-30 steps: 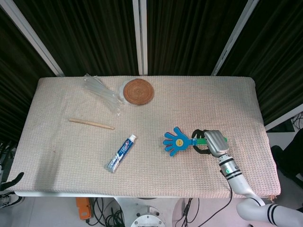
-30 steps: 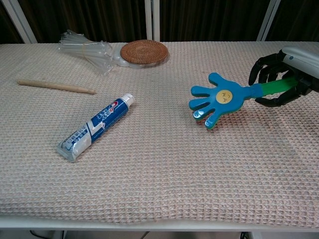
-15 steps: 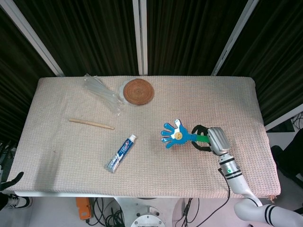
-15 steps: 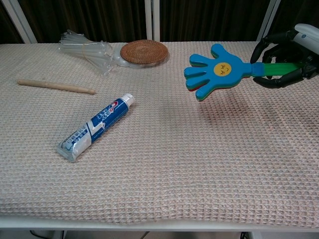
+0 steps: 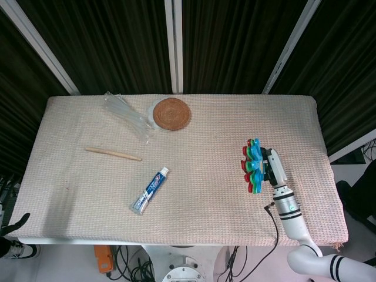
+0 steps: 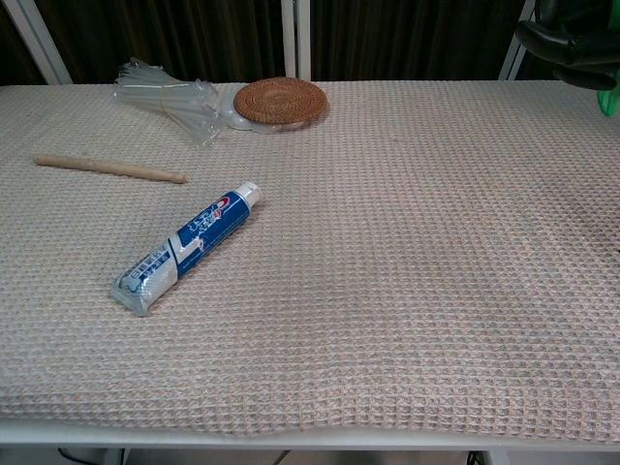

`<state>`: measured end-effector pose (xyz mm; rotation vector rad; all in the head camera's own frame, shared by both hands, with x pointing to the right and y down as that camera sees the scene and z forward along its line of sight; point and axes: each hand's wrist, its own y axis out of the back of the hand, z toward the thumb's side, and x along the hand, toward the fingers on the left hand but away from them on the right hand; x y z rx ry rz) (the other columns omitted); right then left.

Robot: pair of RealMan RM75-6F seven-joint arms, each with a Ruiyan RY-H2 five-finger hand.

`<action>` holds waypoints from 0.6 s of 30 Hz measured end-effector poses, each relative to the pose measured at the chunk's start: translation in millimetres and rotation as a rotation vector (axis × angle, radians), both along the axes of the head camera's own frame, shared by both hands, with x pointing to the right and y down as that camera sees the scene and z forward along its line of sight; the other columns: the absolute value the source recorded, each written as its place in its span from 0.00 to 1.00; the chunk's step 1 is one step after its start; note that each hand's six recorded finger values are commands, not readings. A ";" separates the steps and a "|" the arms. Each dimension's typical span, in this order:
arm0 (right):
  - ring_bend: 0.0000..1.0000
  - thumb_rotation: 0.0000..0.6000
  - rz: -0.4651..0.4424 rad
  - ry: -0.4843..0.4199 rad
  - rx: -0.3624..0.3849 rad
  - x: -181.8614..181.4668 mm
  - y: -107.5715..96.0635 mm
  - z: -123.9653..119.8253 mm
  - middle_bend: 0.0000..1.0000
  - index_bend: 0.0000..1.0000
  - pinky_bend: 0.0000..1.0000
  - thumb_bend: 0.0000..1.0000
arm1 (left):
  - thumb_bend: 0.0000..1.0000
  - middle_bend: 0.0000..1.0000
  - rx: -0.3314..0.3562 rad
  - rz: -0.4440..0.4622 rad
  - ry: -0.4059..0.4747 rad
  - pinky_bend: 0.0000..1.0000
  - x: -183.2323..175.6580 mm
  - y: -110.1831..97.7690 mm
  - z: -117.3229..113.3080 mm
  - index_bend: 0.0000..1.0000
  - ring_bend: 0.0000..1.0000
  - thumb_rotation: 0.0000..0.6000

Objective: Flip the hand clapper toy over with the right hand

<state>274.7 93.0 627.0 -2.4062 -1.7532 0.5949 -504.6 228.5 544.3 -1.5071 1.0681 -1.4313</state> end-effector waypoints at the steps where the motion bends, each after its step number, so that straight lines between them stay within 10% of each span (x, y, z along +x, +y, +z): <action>1: 1.00 1.00 -0.005 0.012 0.001 -0.4 -0.2 -0.1 0.94 0.82 1.00 0.88 | 0.19 0.03 0.001 0.000 0.000 0.09 -0.2 0.0 -0.1 0.11 0.00 1.00; 8: 1.00 1.00 -0.085 0.237 0.039 -0.9 1.3 6.7 1.00 0.99 1.00 0.93 | 0.19 0.03 -0.003 -0.007 0.001 0.09 -3.0 1.5 0.1 0.11 0.00 1.00; 18: 1.00 1.00 -0.370 0.879 0.160 2.1 7.4 27.5 1.00 1.00 1.00 0.78 | 0.19 0.03 -0.004 -0.005 0.004 0.09 -2.1 1.3 0.8 0.11 0.00 1.00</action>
